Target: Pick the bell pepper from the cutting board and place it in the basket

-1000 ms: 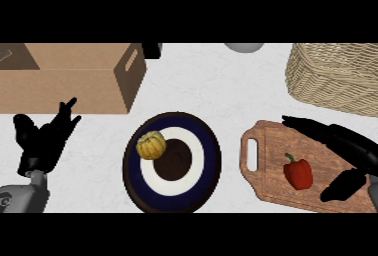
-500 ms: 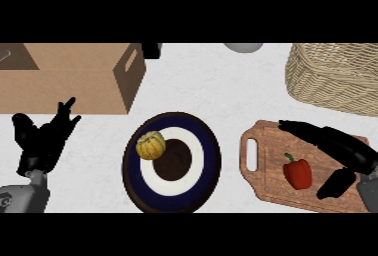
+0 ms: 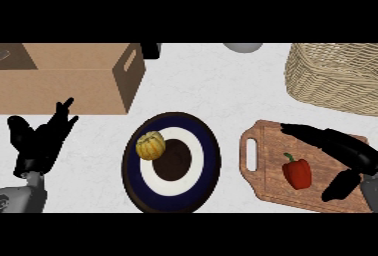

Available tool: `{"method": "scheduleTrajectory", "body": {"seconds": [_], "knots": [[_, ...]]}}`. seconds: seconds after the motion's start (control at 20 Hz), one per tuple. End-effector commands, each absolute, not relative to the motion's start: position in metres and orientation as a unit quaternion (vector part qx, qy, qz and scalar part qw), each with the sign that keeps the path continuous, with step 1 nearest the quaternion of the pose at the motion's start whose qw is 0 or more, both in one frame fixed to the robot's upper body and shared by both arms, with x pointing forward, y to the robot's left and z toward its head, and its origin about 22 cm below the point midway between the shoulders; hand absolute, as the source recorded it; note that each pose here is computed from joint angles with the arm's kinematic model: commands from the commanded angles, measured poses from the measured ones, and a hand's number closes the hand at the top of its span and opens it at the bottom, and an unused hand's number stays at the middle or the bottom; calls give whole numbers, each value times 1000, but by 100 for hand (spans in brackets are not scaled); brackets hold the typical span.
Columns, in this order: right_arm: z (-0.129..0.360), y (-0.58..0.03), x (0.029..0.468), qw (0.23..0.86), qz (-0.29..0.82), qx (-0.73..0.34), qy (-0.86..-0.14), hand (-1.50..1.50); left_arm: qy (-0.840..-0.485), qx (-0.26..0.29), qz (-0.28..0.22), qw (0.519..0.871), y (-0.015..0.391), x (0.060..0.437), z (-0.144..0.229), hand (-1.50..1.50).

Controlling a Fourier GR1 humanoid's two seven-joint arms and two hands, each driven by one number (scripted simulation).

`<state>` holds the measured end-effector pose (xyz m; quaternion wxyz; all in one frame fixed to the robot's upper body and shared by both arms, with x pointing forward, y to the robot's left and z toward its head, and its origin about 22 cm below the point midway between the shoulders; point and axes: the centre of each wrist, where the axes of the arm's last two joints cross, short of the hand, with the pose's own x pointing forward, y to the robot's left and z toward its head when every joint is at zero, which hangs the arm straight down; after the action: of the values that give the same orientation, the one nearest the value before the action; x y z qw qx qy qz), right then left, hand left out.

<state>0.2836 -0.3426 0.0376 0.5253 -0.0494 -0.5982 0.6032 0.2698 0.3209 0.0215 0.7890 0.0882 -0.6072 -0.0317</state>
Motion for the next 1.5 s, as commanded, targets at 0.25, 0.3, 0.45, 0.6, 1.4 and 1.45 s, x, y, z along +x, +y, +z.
{"method": "scheduleTrajectory", "body": {"seconds": [0.25, 0.3, 0.45, 0.6, 1.4, 1.45], "knots": [[29, -335, 280, 515, 619, -69, -589, -150, -634, 86, -35, 767, 322, 277, 33, 0], [30, -339, 277, 517, 619, -67, -587, -150, -636, 96, -23, 766, 307, 301, 48, 0], [24, -353, 275, 509, 615, -78, -597, -150, -635, 93, -28, 766, 320, 281, 33, 0], [-8, -322, 272, 504, 629, -86, -585, -150, -640, 86, -31, 763, 311, 299, 64, 0], [-25, -301, 254, 478, 659, -117, -568, 150, -633, 90, -34, 768, 325, 285, 29, 0], [-21, -270, 251, 502, 643, -128, -564, 150, -635, 93, -36, 766, 332, 272, 33, 0]]}}
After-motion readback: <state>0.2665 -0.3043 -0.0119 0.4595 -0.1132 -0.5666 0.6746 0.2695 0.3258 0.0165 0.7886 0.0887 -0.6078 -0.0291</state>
